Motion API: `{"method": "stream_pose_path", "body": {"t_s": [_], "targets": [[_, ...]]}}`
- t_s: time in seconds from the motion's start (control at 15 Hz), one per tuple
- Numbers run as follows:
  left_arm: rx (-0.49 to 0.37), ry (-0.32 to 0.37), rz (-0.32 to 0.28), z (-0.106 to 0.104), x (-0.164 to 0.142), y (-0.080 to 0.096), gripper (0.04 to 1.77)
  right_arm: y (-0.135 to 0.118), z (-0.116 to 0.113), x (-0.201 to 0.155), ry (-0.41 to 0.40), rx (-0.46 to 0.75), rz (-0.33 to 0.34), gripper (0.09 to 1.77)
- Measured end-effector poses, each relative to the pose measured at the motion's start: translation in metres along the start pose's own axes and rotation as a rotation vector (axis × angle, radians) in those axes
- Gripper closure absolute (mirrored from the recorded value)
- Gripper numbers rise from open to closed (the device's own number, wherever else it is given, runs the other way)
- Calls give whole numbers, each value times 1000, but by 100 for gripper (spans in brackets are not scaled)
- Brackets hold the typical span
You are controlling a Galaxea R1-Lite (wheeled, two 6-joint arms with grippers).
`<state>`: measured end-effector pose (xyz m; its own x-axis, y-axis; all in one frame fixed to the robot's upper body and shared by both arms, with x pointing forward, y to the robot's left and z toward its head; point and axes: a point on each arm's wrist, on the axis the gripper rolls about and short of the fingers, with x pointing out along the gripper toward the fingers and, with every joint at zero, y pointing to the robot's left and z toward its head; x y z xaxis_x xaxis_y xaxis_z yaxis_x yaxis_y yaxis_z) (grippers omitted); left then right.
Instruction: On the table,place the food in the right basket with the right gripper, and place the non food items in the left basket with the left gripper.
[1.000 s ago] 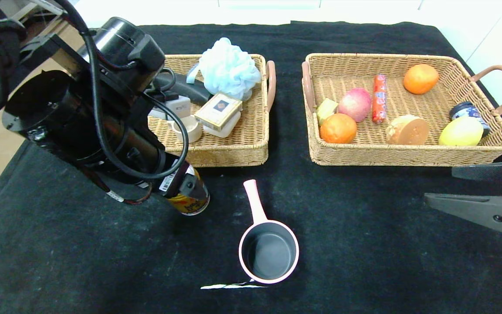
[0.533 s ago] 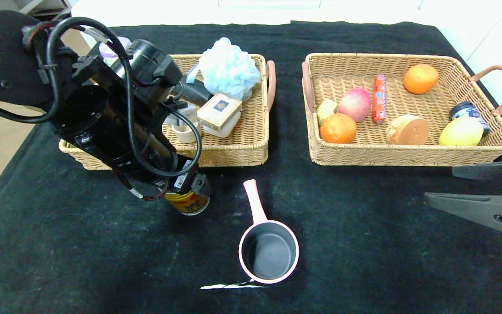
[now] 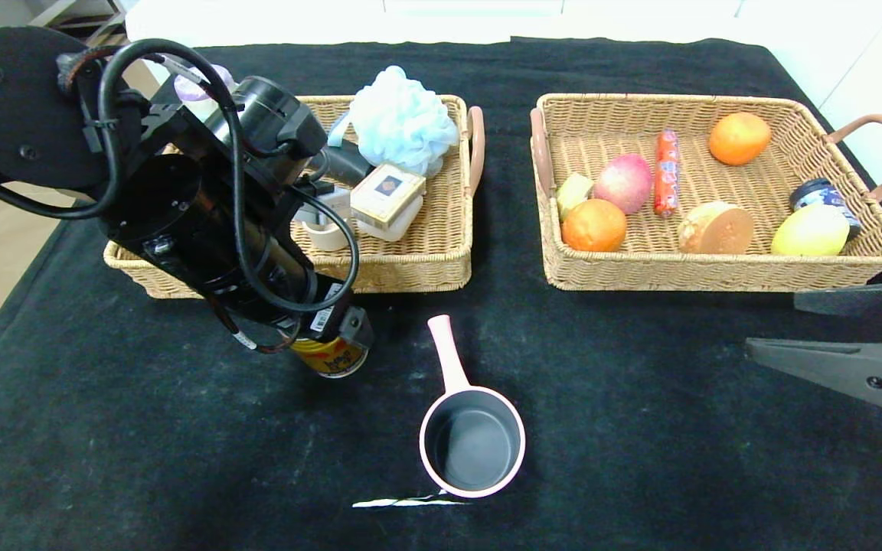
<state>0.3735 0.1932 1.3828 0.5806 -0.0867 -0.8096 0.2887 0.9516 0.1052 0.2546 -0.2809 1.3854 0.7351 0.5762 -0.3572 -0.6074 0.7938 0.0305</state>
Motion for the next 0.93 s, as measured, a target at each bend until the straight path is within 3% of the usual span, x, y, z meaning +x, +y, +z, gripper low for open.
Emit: {"method": "stream_pose_path", "body": {"t_s": [0.2,0.4,0.93], "targets": [[0,2,-1,0,1,0,17,0,0,0,1,1,0,15],[0,4,-2,0,2,0,61,0,0,1,4,2,0,15],[1,7,-5,0,2,-1,64,-1,0,2,6,2,1,15]]}}
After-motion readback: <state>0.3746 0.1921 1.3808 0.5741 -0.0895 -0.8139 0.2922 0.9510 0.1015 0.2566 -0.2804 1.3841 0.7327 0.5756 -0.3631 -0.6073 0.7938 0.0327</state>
